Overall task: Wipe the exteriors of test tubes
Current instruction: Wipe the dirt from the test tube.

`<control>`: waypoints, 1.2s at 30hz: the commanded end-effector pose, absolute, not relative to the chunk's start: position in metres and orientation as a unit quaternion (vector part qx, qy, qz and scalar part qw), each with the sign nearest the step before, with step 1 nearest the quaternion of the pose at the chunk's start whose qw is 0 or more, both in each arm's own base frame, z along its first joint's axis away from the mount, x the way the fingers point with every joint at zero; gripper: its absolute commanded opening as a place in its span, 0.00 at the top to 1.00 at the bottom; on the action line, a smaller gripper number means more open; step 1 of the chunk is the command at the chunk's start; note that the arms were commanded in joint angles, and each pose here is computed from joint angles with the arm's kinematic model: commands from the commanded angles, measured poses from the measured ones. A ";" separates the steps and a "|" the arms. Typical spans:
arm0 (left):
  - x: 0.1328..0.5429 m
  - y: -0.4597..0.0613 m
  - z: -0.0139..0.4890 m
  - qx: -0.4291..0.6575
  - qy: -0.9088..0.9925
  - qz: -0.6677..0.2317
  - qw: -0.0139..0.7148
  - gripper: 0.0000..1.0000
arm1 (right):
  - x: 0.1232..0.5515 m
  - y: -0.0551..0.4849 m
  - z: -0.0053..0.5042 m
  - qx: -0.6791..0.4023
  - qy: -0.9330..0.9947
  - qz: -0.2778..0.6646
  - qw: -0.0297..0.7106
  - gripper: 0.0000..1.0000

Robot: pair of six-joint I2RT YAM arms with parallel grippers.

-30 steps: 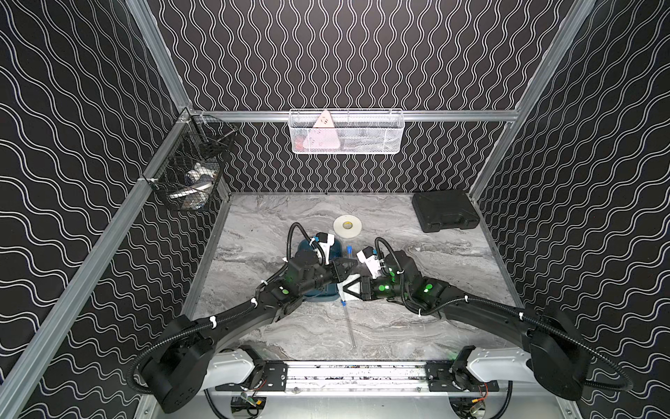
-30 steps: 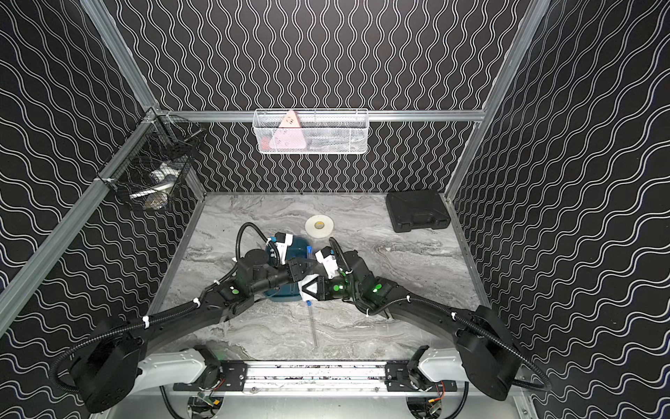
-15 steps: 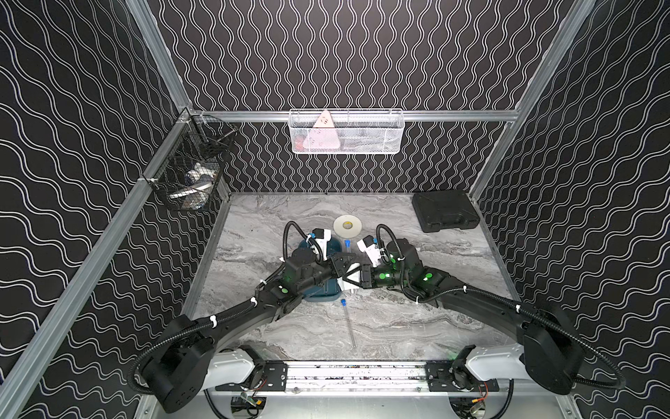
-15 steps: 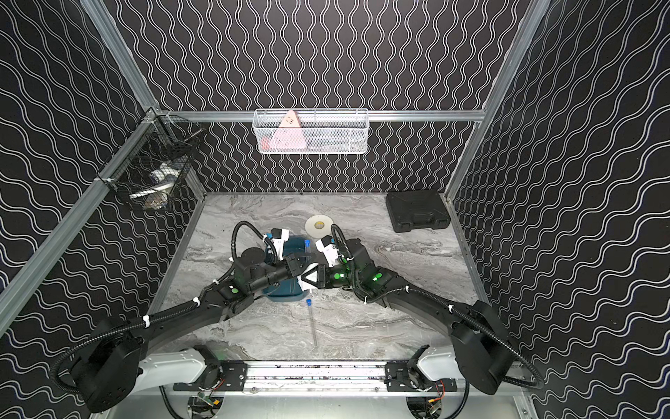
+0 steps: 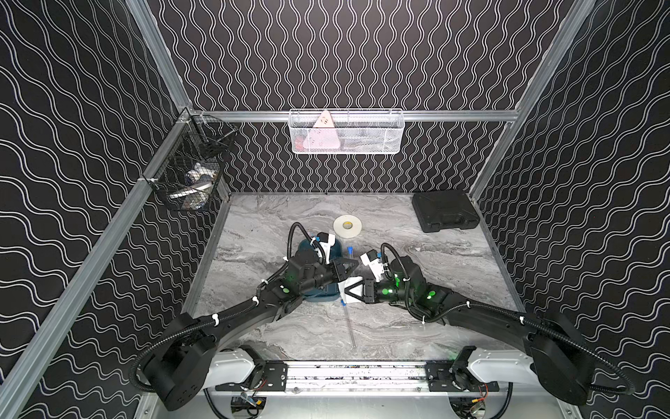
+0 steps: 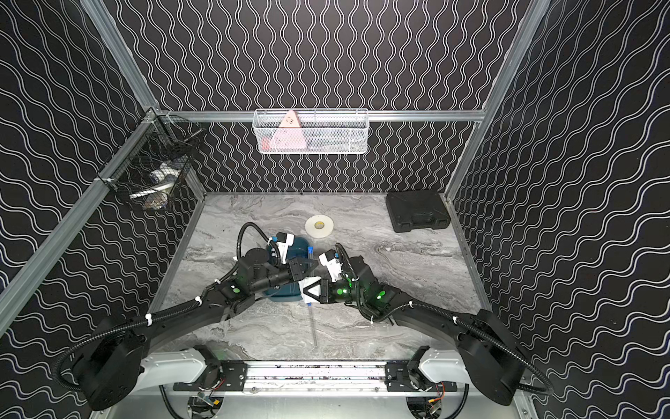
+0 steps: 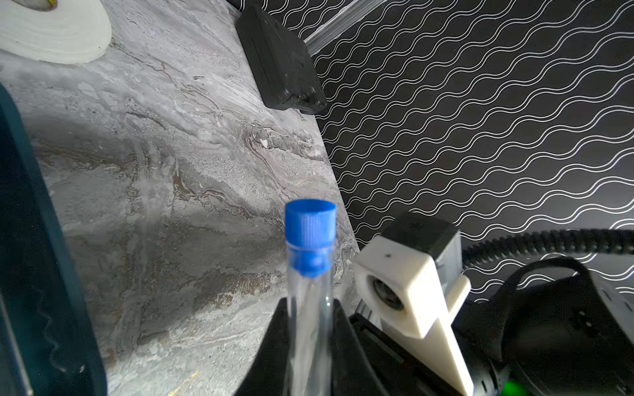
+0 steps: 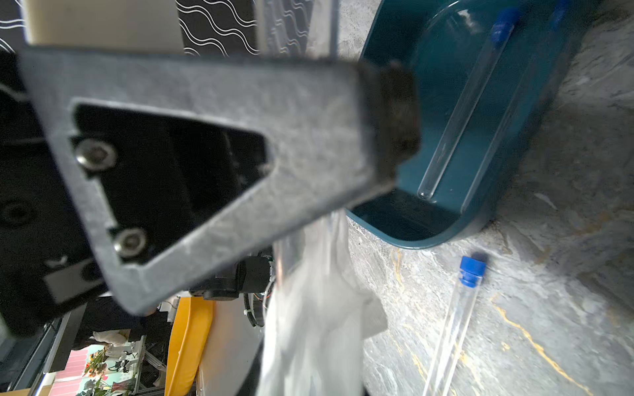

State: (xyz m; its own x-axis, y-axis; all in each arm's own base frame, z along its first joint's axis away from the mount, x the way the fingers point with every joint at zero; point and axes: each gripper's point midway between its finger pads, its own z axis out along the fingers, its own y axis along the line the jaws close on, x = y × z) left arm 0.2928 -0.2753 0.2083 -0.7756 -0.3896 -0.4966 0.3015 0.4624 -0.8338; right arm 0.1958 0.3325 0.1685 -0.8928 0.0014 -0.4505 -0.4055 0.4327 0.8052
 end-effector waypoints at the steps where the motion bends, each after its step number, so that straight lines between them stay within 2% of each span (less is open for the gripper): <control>1: 0.301 -0.274 0.234 -0.031 0.757 -0.539 0.369 0.76 | 0.196 0.331 0.163 -0.111 0.834 0.508 0.184 0.88; 7: 0.308 -0.263 0.234 -0.031 0.766 -0.519 0.378 0.58 | 0.193 0.328 0.164 -0.119 0.838 0.499 0.185 0.88; 11: 0.316 -0.256 0.233 -0.033 0.772 -0.509 0.380 0.55 | 0.191 0.325 0.165 -0.122 0.840 0.495 0.186 0.88; 22: 0.326 -0.265 0.234 -0.026 0.763 -0.528 0.373 0.61 | 0.186 0.323 0.166 -0.133 0.843 0.490 0.179 0.88; 29: 0.328 -0.268 0.231 -0.027 0.762 -0.533 0.367 0.76 | 0.184 0.324 0.165 -0.135 0.843 0.490 0.178 0.88; 36: 0.327 -0.269 0.227 -0.026 0.761 -0.537 0.363 0.84 | 0.184 0.323 0.167 -0.138 0.844 0.487 0.180 0.87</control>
